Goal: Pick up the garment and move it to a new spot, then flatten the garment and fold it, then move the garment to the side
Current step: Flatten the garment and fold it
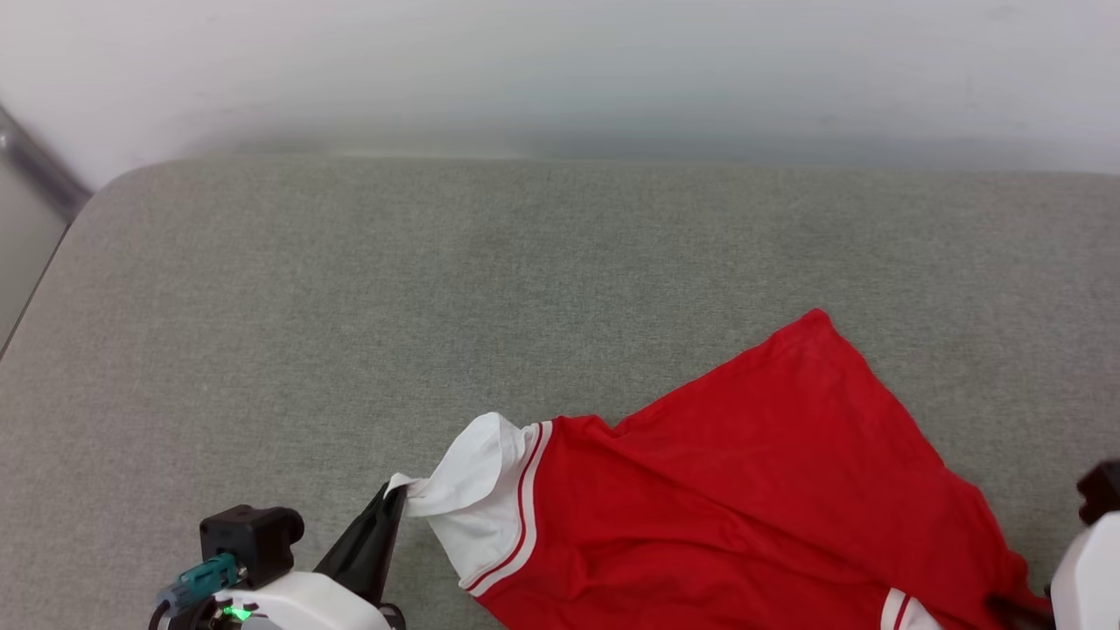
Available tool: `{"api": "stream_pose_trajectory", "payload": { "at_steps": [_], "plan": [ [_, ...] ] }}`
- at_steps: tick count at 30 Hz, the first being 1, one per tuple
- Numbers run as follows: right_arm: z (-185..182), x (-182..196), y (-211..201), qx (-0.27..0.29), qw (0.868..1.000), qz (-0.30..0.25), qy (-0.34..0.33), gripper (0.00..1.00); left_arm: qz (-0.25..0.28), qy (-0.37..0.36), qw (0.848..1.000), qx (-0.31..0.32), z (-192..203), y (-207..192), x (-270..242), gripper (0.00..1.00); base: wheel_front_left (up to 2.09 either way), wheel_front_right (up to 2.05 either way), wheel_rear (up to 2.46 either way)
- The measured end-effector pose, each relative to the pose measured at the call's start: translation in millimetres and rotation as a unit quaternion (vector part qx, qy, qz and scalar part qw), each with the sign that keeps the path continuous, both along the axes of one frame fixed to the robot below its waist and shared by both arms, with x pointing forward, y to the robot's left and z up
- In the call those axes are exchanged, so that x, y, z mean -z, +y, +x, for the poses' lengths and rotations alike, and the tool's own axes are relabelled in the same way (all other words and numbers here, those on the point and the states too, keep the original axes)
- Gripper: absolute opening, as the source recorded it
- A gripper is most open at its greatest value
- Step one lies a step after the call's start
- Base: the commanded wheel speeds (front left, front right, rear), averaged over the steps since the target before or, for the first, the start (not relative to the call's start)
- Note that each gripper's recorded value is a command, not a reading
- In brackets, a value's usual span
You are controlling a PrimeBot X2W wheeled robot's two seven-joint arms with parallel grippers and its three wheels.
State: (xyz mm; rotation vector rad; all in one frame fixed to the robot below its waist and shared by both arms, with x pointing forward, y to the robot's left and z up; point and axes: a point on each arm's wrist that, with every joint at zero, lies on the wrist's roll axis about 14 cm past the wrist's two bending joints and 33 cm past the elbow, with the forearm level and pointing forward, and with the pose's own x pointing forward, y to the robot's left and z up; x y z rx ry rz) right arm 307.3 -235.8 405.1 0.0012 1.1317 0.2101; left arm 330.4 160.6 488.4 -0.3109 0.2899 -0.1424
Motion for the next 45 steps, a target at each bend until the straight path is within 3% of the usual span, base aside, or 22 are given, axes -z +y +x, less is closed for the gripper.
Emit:
{"api": "stream_pose_trajectory", "payload": {
  "at_steps": [8,13,24,35,36,38,45],
  "plan": [
    [78.3,-46.3,37.8,-0.066,0.994,0.02,-0.087,1.0,0.004,-0.004,1.0,0.001,8.2,0.2,-3.0,0.0,0.0,0.0,0.0],
    [125.3,-53.8,57.6,-0.099,0.99,0.007,-0.098,1.0,0.009,-0.006,1.0,0.002,15.7,-0.7,-3.4,0.0,0.0,0.0,0.0],
    [195.3,4.5,92.0,-0.128,0.991,-0.028,-0.035,1.0,0.013,0.007,0.999,-0.03,20.8,10.2,6.4,0.0,0.0,0.0,0.0],
    [209.5,58.9,105.3,-0.166,0.984,-0.053,0.03,1.0,0.011,0.039,0.998,-0.055,16.9,17.0,28.3,0.0,0.0,0.0,0.0],
    [209.2,61.4,105.0,-0.168,0.984,-0.054,0.035,0.82,0.013,0.041,0.997,-0.058,16.5,19.1,29.3,0.0,0.0,0.0,0.0],
    [208.7,64.7,104.1,-0.169,0.983,-0.057,0.043,0.0,0.015,0.041,0.997,-0.062,16.8,22.1,29.9,0.0,0.0,0.0,0.0],
    [207.6,62.2,105.5,-0.165,0.985,-0.049,0.028,0.0,0.018,0.03,0.998,-0.06,19.6,23.9,24.2,0.0,0.0,0.0,0.0]
  ]
}}
